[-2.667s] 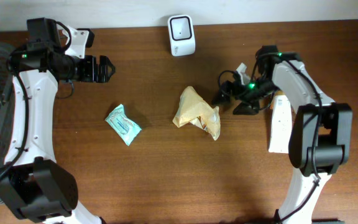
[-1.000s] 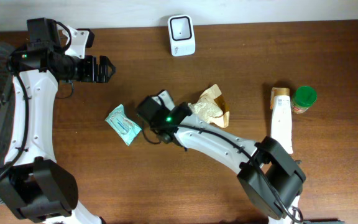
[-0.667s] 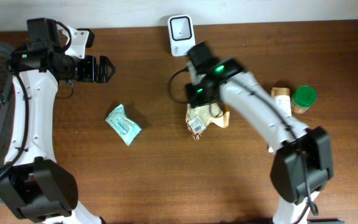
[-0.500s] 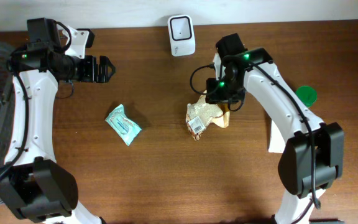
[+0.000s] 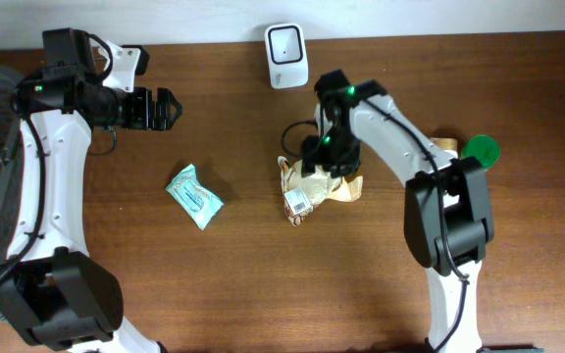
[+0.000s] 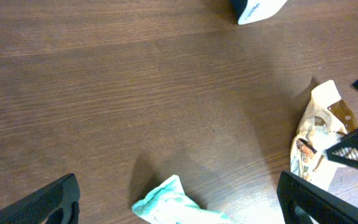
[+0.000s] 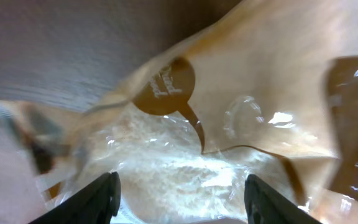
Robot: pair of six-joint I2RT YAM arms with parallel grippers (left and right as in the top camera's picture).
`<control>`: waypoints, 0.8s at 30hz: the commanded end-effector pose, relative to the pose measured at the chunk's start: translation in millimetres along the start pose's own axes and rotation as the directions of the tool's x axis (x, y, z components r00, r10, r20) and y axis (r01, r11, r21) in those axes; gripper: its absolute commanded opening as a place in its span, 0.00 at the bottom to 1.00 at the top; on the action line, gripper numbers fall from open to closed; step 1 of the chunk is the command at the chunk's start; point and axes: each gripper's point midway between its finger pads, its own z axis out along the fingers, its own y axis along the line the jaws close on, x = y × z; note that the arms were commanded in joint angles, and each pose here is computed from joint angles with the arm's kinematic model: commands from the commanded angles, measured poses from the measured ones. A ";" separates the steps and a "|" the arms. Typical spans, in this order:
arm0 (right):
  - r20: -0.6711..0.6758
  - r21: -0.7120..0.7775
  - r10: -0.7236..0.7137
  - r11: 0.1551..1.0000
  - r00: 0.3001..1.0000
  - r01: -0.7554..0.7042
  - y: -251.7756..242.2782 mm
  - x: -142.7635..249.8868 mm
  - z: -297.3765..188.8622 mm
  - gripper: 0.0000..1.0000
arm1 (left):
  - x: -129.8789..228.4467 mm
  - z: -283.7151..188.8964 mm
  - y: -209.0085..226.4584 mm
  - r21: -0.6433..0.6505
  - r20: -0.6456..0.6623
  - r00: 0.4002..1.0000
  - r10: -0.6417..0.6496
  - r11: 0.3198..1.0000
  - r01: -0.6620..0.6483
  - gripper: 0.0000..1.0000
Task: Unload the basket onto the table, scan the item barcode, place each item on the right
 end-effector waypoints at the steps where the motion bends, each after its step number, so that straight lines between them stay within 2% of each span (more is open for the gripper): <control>1: 0.085 0.001 -0.058 0.998 0.995 0.059 -9.8 -23.2 -48.7 0.67 | -0.4 3.3 -0.5 0.006 -0.004 1.000 -0.008 1.000 0.008 0.99; 4: 0.085 0.025 0.043 0.999 0.995 -0.045 -61.2 -30.4 -59.4 0.75 | -0.4 3.3 -0.5 0.006 -0.004 1.000 -0.008 1.000 0.008 0.99; 6: 0.070 0.024 0.032 0.999 0.997 -0.034 -79.0 -32.7 -54.6 0.76 | -0.4 3.3 -0.5 0.006 -0.004 1.000 -0.008 1.000 0.008 0.99; 8: 0.028 -0.054 -0.039 0.998 0.999 0.041 -87.5 -31.9 -41.3 0.83 | -0.4 3.3 -0.5 0.006 -0.004 1.000 -0.008 1.000 0.008 0.99; 11: 0.027 -0.170 -0.095 0.980 0.995 0.099 -84.3 -32.8 -35.2 0.82 | -0.4 3.3 -0.5 0.006 -0.004 1.000 -0.008 1.000 0.008 0.99; 13: 0.019 -0.216 -0.139 0.966 0.990 0.140 -78.2 -30.5 -28.0 0.78 | -0.4 3.3 -0.5 0.006 -0.004 1.000 -0.008 1.000 0.008 0.99; 20: -0.088 -0.271 -0.151 0.955 0.985 0.122 -68.0 -11.6 20.7 0.78 | -3.5 3.5 -2.0 0.013 0.009 1.000 -0.003 1.000 0.003 0.99; 22: -0.099 -0.311 -0.159 0.942 0.982 0.121 -58.7 -4.4 32.3 0.78 | -1.7 3.9 -15.5 0.080 0.003 1.000 -0.010 0.997 0.010 0.99; 24: -0.109 -0.335 -0.172 0.934 0.979 0.127 -49.9 1.7 41.5 0.78 | 5.0 14.3 -45.8 0.216 -0.029 1.000 -0.007 0.976 0.013 0.99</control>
